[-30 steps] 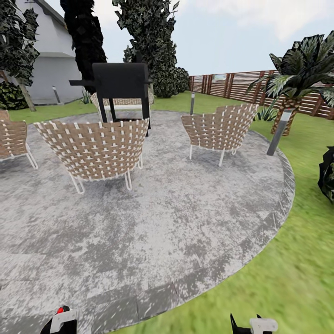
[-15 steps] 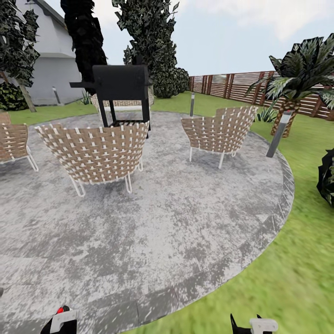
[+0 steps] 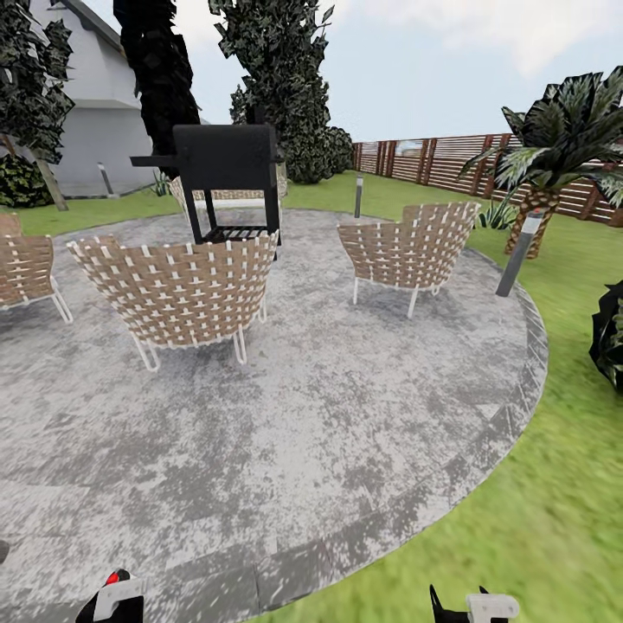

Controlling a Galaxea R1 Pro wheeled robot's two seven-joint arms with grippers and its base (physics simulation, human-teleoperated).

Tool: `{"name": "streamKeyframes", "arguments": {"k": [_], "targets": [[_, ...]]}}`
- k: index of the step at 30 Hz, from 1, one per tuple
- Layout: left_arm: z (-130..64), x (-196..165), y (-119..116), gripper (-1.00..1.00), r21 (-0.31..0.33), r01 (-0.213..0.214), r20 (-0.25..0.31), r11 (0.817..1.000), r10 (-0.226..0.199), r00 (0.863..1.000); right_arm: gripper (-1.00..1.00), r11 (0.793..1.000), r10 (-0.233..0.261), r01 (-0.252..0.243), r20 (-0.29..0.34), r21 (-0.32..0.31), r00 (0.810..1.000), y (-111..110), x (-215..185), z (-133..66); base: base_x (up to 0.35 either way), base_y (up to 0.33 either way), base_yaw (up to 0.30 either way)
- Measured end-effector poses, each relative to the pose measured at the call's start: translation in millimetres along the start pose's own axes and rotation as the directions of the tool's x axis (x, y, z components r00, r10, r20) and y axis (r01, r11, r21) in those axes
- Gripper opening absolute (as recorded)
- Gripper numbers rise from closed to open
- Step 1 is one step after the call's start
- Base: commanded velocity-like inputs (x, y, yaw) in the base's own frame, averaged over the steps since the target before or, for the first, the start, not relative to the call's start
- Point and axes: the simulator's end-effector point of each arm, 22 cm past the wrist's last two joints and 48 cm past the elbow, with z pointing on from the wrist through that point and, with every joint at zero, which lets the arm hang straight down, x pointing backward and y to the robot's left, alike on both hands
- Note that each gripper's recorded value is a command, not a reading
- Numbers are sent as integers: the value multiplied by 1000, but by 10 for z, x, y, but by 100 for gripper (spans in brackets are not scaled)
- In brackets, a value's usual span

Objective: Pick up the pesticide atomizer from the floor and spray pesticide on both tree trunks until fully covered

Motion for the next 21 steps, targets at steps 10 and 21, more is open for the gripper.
{"name": "streamKeyframes", "arguments": {"k": [10,21], "targets": [[-3,-38,-12,-100,0,2,10,1000,-2,1000,100,1000,2,-2,6,2,1000,-6,-28,-1,0,0,175],[-7,-64,-24,-100,0,6,15,1000,-6,1000,100,1000,2,-2,15,1,1000,-4,-66,1,0,0,249]]}}
